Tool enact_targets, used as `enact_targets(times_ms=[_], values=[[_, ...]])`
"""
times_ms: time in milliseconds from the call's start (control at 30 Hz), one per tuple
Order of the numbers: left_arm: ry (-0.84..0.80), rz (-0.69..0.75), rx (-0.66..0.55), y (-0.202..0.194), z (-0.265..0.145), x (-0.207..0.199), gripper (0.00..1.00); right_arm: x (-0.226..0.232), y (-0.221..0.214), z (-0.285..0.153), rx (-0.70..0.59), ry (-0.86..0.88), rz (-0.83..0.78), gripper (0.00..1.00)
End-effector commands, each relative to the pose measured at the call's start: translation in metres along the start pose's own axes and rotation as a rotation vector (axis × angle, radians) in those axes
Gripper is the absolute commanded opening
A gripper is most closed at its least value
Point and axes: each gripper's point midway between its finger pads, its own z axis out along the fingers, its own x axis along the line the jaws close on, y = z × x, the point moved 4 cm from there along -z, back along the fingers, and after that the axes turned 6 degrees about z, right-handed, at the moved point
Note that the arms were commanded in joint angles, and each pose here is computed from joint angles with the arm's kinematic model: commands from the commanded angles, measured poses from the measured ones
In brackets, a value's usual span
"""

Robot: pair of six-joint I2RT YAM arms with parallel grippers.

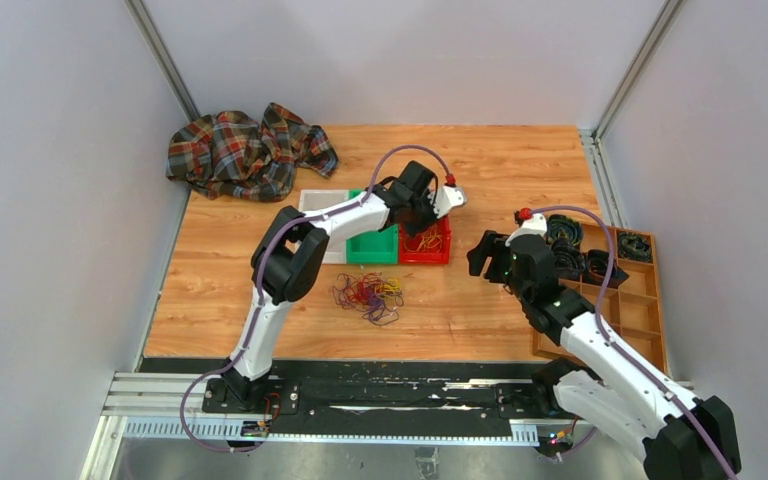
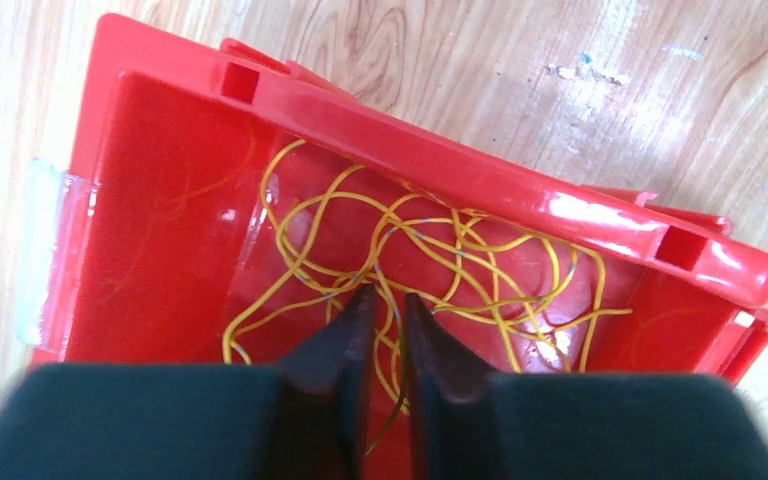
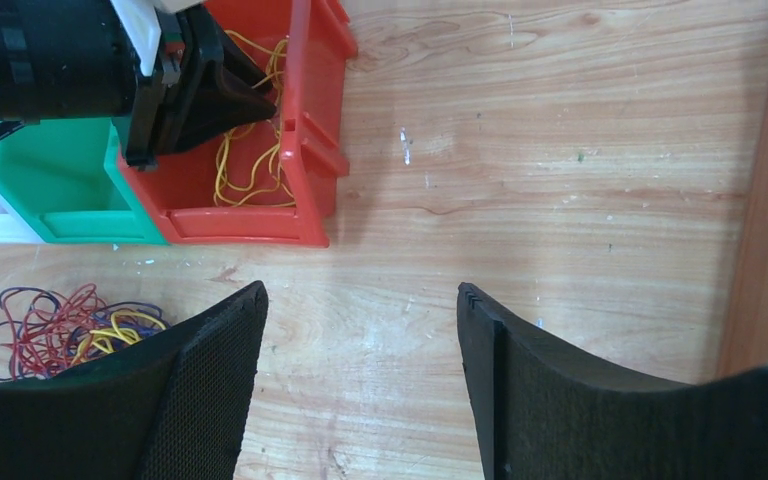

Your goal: Untangle the cables

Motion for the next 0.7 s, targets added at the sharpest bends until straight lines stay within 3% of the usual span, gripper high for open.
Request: enact_targets(times_ms=[0, 267, 667], values=[[0.047, -0.026, -0.049, 0.03, -0.022, 0.018, 0.31, 0.006, 0.022, -0.008, -0.075, 0.025, 0.039, 0.69], [0.01, -0.048, -0.146, 0.077, -0.073, 0.024, 0.76, 0.004, 0.022, -0.014, -0.079, 0.022, 0.045, 0.69], [0.102, 0.009, -0.083, 0.078, -0.132, 0.038, 0.99, 0.002, 0.018, -0.021, -0.061, 0.022, 0.058, 0.68]])
